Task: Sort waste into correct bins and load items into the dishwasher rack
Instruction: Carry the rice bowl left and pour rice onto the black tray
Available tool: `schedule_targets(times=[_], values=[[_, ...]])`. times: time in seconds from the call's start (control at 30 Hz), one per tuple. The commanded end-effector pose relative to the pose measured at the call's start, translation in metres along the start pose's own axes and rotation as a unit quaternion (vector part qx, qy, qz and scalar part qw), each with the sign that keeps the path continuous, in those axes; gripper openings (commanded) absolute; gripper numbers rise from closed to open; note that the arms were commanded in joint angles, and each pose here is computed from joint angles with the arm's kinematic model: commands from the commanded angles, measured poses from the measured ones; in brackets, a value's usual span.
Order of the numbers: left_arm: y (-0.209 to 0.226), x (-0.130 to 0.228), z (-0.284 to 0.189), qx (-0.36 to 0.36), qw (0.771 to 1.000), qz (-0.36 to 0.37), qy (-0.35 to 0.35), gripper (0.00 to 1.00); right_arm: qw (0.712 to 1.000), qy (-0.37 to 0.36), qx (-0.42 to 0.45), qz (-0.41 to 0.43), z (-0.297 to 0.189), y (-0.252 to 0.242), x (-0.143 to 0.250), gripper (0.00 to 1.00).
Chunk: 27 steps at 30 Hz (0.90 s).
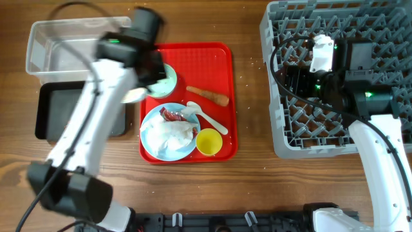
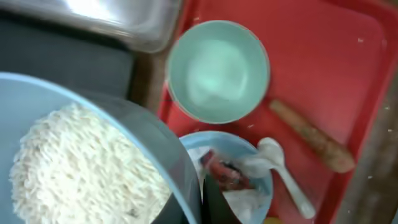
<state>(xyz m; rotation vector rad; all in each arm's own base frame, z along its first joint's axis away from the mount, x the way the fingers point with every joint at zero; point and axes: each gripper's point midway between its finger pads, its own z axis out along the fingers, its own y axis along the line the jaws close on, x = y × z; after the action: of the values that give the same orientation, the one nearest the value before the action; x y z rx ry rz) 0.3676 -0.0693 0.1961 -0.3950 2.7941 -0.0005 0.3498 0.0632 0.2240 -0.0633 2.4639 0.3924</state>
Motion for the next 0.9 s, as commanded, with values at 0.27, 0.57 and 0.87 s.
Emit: schedule_targets(times=[0.27,0.57,0.87], values=[[0.078,-0.013,0.012,0.331,0.94,-0.066,0.054,0.04,1.0,0.0,0.006,0.009,0.001,-0.003,-0.002,0.96],[0.157,-0.002,0.037,0.51,0.83,-0.222,-0.033,0.04,1.0,0.003,0.006,0.01,0.001,-0.003,-0.001,0.96],[0.177,-0.023,0.02,0.63,0.727,-0.254,-0.099,0.04,1.0,0.021,0.008,0.014,0.001,-0.004,0.008,0.96]])
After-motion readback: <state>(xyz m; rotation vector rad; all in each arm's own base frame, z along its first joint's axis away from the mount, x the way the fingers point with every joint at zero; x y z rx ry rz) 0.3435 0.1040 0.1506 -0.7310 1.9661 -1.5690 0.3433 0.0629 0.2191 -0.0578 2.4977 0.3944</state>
